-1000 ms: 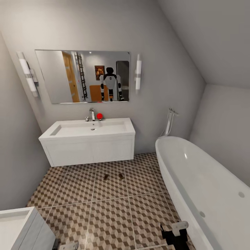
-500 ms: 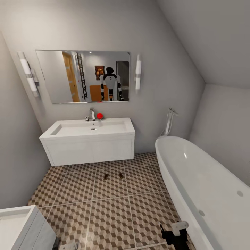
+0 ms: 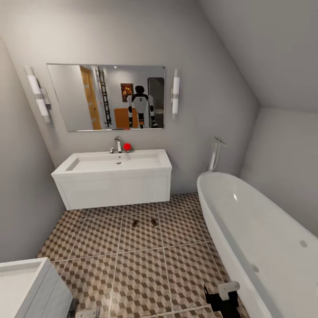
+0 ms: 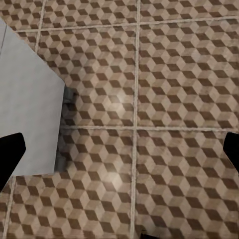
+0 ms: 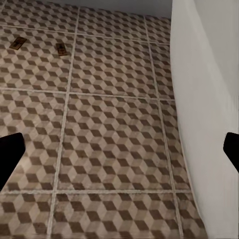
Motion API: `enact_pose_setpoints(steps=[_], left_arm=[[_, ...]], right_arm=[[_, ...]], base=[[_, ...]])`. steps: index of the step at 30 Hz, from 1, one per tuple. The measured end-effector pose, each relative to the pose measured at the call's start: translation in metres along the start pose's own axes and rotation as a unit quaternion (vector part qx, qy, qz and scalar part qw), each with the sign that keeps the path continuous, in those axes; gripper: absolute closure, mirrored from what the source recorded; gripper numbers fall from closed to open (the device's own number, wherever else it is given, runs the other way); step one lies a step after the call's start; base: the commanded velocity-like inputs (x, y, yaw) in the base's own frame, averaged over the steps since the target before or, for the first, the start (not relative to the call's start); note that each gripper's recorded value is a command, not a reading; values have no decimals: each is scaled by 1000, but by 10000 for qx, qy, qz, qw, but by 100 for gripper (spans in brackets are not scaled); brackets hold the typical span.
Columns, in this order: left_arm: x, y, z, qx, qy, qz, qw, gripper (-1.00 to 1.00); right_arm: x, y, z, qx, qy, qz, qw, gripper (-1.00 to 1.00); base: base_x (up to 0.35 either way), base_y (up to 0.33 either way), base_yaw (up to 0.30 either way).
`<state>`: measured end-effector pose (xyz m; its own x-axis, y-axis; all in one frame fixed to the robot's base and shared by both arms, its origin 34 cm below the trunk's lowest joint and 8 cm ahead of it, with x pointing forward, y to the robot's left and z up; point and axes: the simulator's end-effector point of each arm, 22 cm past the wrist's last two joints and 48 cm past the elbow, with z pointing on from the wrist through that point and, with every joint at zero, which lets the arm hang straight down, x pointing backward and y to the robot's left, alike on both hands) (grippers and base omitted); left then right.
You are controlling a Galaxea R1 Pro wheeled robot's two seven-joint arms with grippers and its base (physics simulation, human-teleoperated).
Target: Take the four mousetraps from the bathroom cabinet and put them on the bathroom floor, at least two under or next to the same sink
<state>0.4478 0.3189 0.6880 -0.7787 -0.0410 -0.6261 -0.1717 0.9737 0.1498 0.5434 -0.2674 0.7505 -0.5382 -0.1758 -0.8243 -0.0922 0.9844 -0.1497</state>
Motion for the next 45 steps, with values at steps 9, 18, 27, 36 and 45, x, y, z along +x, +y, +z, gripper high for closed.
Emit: enact_pose_setpoints(steps=[9, 18, 27, 36, 45], left_arm=[[0, 0, 0, -2, 3, -1, 10000, -100], [0, 0, 0, -1, 3, 0, 10000, -100], [0, 0, 0, -1, 0, 0, 10000, -100], [0, 0, 0, -1, -1, 0, 10000, -100], [0, 0, 0, -2, 3, -1, 10000, -100]], right_arm=[[0, 1, 0, -4, 0, 1, 10000, -100], [0, 0, 0, 5, 0, 3, 10000, -100], [-1, 7, 0, -23, -8, 30, 10000, -100], [-2, 9, 0, -35, -12, 40, 10000, -100], [-2, 10, 0, -37, -9, 42, 10000, -100]], base=[[-306, 0, 0], [-331, 0, 1], [-224, 0, 178], [-29, 0, 277], [-1, 0, 286]])
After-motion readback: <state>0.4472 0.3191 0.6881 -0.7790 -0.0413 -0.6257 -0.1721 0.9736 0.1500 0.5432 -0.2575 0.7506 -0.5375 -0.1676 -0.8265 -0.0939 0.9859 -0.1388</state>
